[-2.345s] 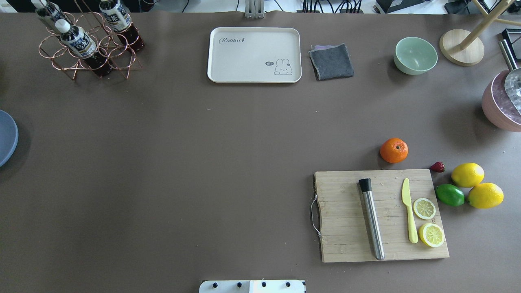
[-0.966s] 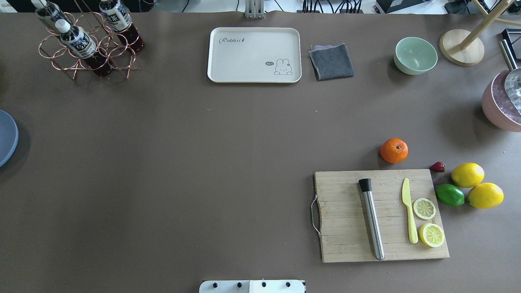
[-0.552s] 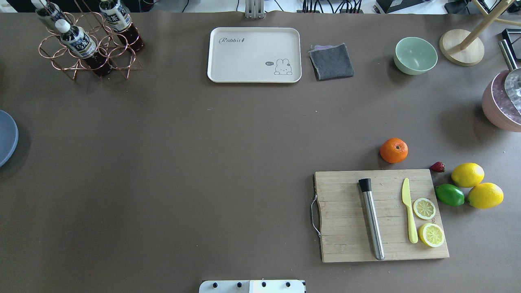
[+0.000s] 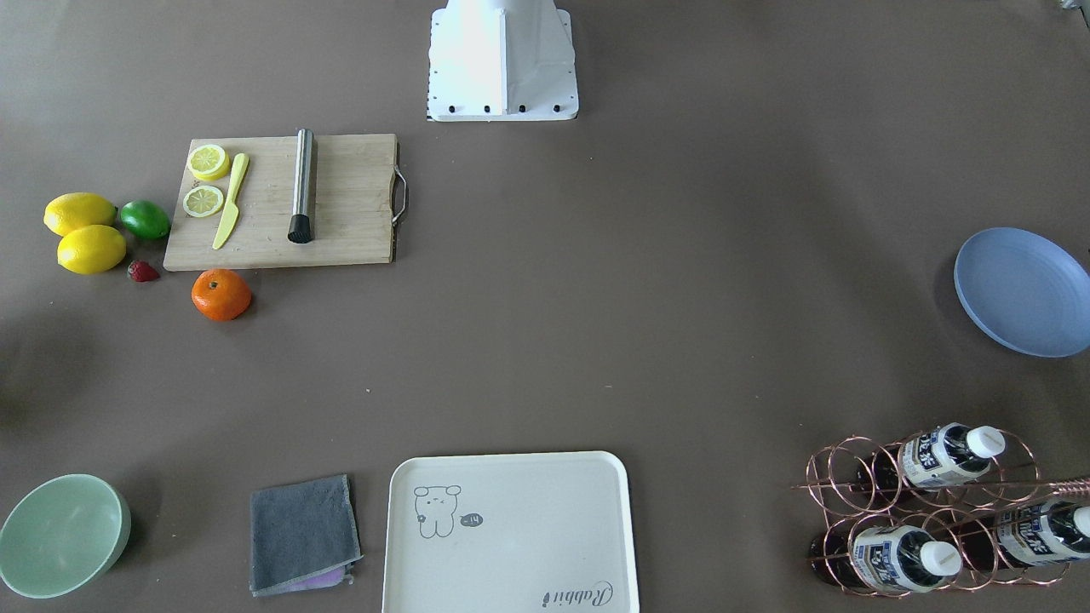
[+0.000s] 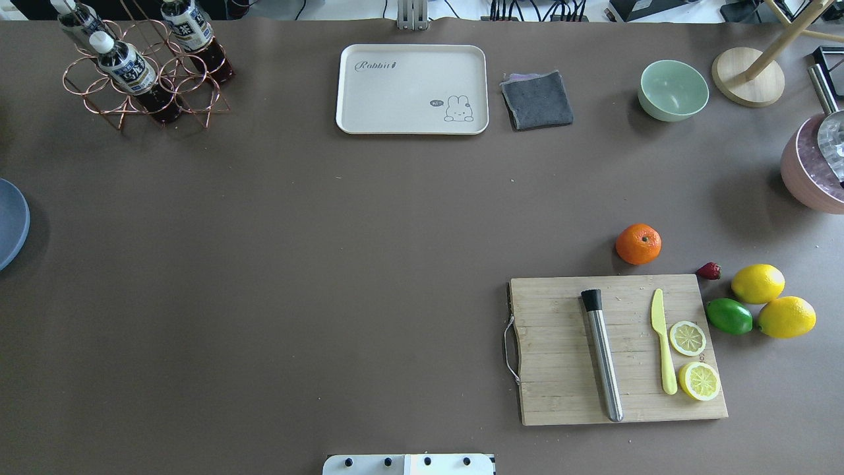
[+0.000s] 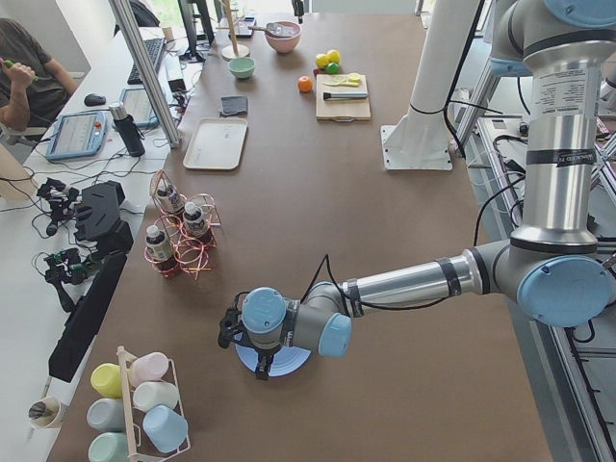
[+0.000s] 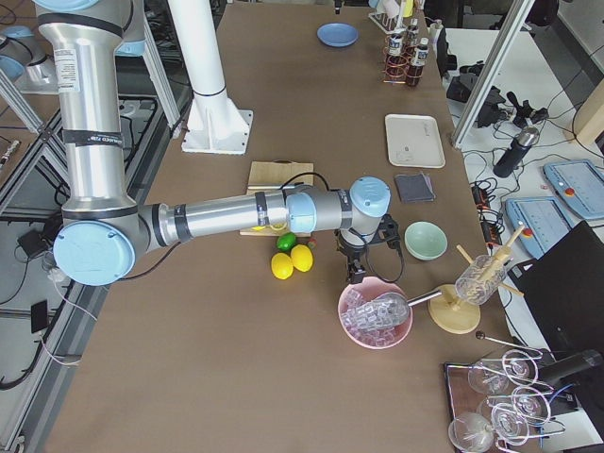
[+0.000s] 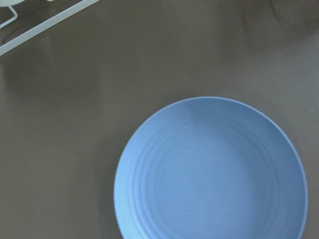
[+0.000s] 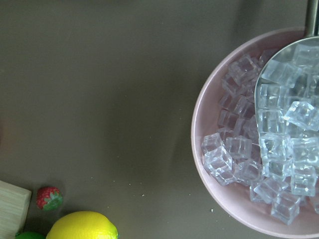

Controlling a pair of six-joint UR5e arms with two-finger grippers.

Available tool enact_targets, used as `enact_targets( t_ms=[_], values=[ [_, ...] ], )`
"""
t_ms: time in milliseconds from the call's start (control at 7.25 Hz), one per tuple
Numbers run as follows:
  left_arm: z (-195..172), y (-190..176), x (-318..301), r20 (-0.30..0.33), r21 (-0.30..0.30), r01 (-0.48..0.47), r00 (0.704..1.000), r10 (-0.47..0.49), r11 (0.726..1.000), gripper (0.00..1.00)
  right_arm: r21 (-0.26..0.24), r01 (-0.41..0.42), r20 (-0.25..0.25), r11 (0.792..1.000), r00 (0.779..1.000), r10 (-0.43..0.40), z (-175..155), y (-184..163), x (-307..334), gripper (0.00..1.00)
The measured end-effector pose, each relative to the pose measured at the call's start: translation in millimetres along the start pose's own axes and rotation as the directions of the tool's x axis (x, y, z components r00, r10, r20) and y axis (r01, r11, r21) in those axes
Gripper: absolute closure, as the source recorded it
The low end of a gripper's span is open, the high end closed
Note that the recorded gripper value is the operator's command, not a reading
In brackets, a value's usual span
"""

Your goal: Pick orange to plate

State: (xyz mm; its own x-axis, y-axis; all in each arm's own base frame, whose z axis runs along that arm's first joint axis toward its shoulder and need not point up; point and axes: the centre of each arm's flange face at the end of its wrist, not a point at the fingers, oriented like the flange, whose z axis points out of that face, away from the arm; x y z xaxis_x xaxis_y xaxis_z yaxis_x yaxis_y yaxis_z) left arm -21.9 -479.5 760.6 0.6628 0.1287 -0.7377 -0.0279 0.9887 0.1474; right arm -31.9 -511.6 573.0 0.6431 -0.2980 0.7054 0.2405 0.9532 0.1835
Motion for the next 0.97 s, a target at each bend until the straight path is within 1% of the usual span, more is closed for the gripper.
enact_targets(
  t_ms=[138, 414, 552, 828, 966],
  values=[
    [16, 1, -8, 0.011, -0.009, -0.011, 1.000, 0.011, 1.000, 0.04, -0.003, 0.005, 0.015, 1.000, 1.000, -0.005, 2, 0, -3, 0.00],
    [41, 2, -11, 0.043, -0.022, -0.040, 0.998, 0.041, 0.999, 0.05, -0.008, 0.005, 0.028, 1.000, 1.000, -0.004, 6, 1, -6, 0.00],
    [46, 4, -13, 0.048, -0.030, -0.042, 0.998, 0.043, 0.999, 0.07, -0.014, 0.003, 0.030, 1.000, 1.000, -0.003, 8, 1, -7, 0.00],
    [56, 9, -16, 0.051, -0.048, -0.036, 0.998, 0.039, 0.998, 0.08, -0.023, -0.002, 0.031, 1.000, 1.000, 0.002, 13, 0, -6, 0.00],
    [61, 10, -16, 0.051, -0.060, -0.036, 0.998, 0.039, 0.998, 0.12, -0.024, -0.003, 0.032, 1.000, 0.999, 0.003, 13, -1, -6, 0.00]
  ],
)
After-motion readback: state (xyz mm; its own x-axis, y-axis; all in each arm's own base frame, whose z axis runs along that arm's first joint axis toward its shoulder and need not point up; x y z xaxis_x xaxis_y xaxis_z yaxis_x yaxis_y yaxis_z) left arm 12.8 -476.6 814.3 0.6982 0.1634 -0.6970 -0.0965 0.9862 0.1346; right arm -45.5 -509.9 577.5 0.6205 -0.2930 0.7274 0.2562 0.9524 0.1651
